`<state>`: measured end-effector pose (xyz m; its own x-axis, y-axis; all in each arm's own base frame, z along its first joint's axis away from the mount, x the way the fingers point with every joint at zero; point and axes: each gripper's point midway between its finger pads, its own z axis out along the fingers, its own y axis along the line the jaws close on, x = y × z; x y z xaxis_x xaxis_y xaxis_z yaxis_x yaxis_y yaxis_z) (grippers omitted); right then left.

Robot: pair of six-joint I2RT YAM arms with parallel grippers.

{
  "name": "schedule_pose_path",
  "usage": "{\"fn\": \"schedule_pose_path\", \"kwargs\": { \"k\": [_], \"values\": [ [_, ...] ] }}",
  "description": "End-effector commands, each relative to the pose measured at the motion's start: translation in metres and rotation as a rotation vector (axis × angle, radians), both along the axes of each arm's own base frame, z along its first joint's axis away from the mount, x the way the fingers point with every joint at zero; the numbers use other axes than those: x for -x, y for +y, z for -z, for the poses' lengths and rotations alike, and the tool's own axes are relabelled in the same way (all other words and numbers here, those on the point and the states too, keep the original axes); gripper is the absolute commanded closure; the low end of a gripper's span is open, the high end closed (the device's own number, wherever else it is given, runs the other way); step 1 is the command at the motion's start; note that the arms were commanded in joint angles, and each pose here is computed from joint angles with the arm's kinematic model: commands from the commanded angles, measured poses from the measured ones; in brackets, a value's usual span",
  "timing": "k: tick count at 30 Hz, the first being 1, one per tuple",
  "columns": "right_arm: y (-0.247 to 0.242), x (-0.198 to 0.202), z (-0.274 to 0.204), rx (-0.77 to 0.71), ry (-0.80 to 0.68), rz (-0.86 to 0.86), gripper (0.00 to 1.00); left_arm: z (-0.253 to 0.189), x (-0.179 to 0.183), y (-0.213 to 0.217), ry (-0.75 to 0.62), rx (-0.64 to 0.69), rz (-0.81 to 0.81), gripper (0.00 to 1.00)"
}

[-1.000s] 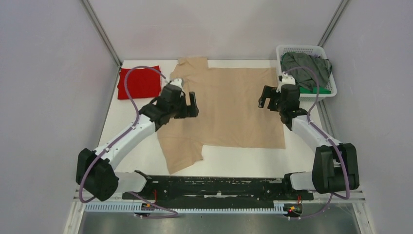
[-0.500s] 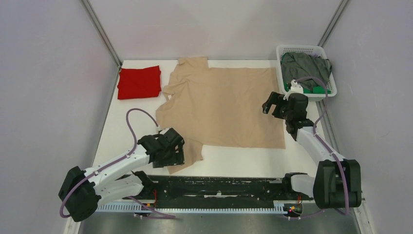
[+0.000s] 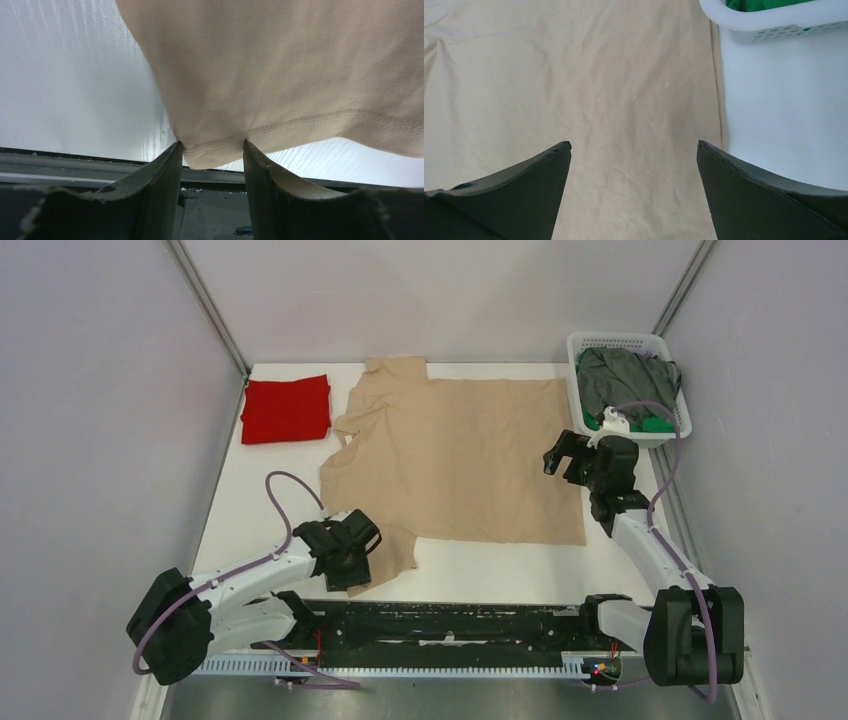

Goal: Fold and stack the t-shirts
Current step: Grab the side of the flattened tshirt closest away from the robot with both arms

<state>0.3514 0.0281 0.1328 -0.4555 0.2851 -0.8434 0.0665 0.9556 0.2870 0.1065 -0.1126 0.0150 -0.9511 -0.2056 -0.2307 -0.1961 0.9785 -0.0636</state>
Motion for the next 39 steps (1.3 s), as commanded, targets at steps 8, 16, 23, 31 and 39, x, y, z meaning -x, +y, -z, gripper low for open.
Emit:
{"fn": "schedule_pose_path", "kwargs": {
  "k": [8, 16, 23, 31, 39],
  "values": [
    [-0.026, 0.007, -0.007, 0.016, -0.029, 0.160, 0.02, 0.007, 0.005, 0.004, 0.052, -0.052, -0.037, 0.52],
    [-0.051, 0.019, -0.006, 0.011, -0.023, 0.292, 0.02, 0.007, 0.003, -0.001, 0.082, -0.087, 0.013, 0.85],
    [-0.064, 0.065, 0.027, 0.012, 0.122, 0.399, 0.02, -0.010, 0.005, -0.013, 0.057, 0.008, 0.087, 0.98],
    [-0.060, 0.120, 0.068, 0.017, 0.221, 0.396, 0.10, -0.026, 0.018, -0.024, 0.081, 0.114, 0.079, 0.98],
    [-0.050, 0.130, 0.104, 0.020, 0.344, 0.336, 0.33, -0.025, 0.028, -0.028, 0.093, 0.147, 0.089, 0.98]
  ]
}}
